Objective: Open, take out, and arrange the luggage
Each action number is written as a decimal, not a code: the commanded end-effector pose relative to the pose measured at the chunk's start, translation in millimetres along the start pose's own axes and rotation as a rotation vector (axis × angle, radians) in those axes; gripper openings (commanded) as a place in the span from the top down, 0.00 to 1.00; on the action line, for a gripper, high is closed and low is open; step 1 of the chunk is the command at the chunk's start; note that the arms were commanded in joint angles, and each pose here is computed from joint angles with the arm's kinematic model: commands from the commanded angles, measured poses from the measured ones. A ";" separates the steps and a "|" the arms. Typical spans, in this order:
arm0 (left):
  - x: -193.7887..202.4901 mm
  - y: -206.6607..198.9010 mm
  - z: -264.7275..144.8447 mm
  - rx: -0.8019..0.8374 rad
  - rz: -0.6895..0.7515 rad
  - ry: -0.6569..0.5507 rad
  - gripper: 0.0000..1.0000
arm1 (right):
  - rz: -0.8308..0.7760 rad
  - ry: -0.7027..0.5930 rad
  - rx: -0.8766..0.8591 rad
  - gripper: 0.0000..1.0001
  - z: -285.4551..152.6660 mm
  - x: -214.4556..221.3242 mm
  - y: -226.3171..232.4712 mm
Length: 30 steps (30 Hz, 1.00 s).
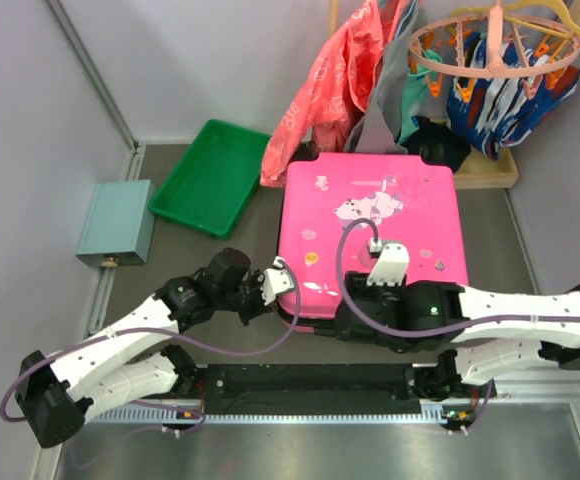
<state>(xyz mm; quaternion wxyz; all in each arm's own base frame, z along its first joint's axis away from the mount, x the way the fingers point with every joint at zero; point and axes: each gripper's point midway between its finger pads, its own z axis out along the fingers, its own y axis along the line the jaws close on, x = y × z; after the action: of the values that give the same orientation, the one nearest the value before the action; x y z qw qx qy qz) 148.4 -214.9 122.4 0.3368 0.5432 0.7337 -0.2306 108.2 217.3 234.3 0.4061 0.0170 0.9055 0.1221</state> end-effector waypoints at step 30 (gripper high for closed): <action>-70.0 30.9 2.8 -0.082 0.087 -0.210 1.00 | -0.179 0.048 0.333 0.13 5.5 -10.5 -125.1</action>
<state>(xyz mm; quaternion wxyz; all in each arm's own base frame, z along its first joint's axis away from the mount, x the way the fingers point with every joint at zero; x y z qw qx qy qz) 147.1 -216.9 120.6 0.3228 0.5454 0.7353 -0.2404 106.0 203.2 205.5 0.3464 0.0875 0.9232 0.1418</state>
